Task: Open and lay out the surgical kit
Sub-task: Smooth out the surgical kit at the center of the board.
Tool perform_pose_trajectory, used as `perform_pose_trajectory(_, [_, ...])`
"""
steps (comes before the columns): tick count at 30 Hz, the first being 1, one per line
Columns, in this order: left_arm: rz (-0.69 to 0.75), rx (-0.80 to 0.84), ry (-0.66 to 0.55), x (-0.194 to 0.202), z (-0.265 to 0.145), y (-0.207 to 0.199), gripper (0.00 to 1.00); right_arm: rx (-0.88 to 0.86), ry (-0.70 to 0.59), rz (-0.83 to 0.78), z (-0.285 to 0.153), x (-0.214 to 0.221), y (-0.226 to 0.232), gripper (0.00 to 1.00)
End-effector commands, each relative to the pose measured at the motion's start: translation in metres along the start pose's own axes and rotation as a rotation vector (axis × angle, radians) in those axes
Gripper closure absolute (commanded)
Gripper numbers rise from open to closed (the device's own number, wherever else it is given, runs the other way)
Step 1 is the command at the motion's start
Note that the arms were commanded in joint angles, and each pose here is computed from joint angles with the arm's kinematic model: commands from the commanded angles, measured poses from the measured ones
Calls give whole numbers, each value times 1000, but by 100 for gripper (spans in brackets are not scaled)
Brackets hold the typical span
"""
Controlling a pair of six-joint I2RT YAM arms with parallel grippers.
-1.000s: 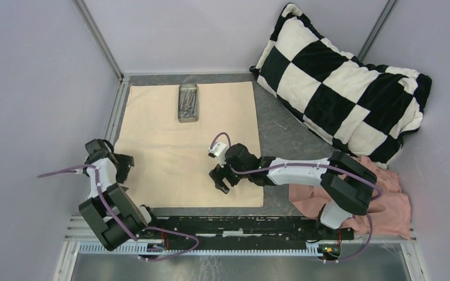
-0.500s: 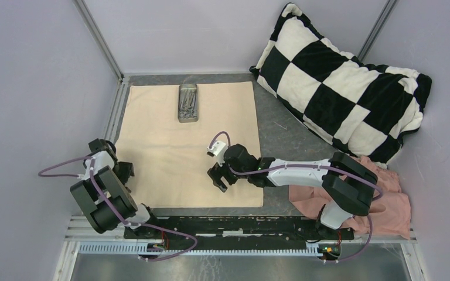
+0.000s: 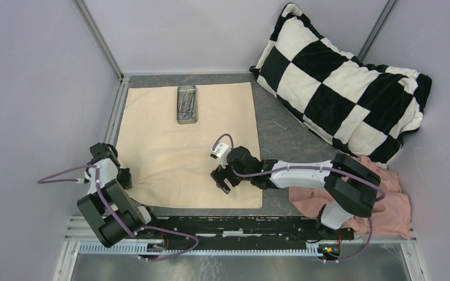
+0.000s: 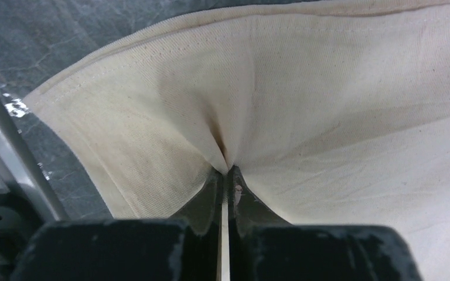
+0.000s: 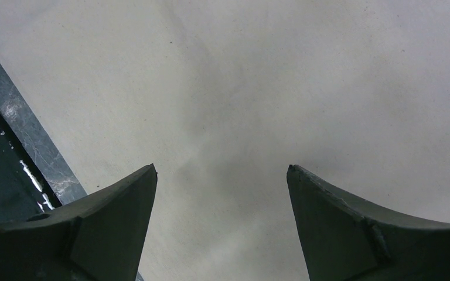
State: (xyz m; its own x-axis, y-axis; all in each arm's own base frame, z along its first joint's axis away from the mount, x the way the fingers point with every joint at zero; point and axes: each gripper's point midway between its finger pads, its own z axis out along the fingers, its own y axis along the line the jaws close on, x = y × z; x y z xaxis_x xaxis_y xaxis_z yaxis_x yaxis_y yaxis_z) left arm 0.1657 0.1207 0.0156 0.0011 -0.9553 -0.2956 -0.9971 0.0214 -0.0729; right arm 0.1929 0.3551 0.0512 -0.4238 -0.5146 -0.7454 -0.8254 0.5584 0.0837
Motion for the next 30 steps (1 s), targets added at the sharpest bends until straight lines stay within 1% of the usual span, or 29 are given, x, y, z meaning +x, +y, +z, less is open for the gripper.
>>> perform_pose_trajectory(1, [-40,-70,-45,-8,-17,18,97,-2,-52,16,-9,-10,-4,11])
perform_pose_trajectory(3, [-36,-55,-54,-12,-27,16,94,5,-47,25,-11,-6,-8,11])
perform_pose_trajectory(6, [-25,6,-79,-19,-43,7,82,-19,-33,29,-15,-3,-5,11])
perform_pose_trajectory(10, [21,84,-192,-43,-74,-5,54,-52,-25,40,-25,-1,1,11])
perform_pose_trajectory(13, [114,95,-322,-58,-100,-16,27,-65,-20,49,-30,0,4,11])
perform_pose_trajectory(14, [151,111,-349,-57,-108,-24,17,-67,-15,51,-30,1,5,11])
perform_pose_trajectory(15, [196,137,-362,-55,-114,-34,13,-69,-6,53,-29,3,6,11])
perform_pose_trajectory(17, [344,248,-355,-39,-122,-71,13,-58,27,53,-25,9,8,12])
perform_pose_trajectory(20, [558,403,-299,-10,-122,-126,20,-26,66,52,-20,16,11,17])
perform_pose_trajectory(23, [664,577,-200,19,-113,-174,25,52,103,47,-17,24,7,21])
perform_pose_trajectory(25, [666,646,-171,28,-106,-197,24,118,129,23,-17,33,3,21])
perform_pose_trajectory(27, [675,679,-119,39,-90,-216,22,177,167,2,-18,48,-3,21])
perform_pose_trajectory(28, [674,686,-86,45,-81,-223,21,204,195,-7,-20,60,-6,22])
perform_pose_trajectory(30, [671,632,-15,52,-54,-226,20,237,241,-27,-27,82,-8,23])
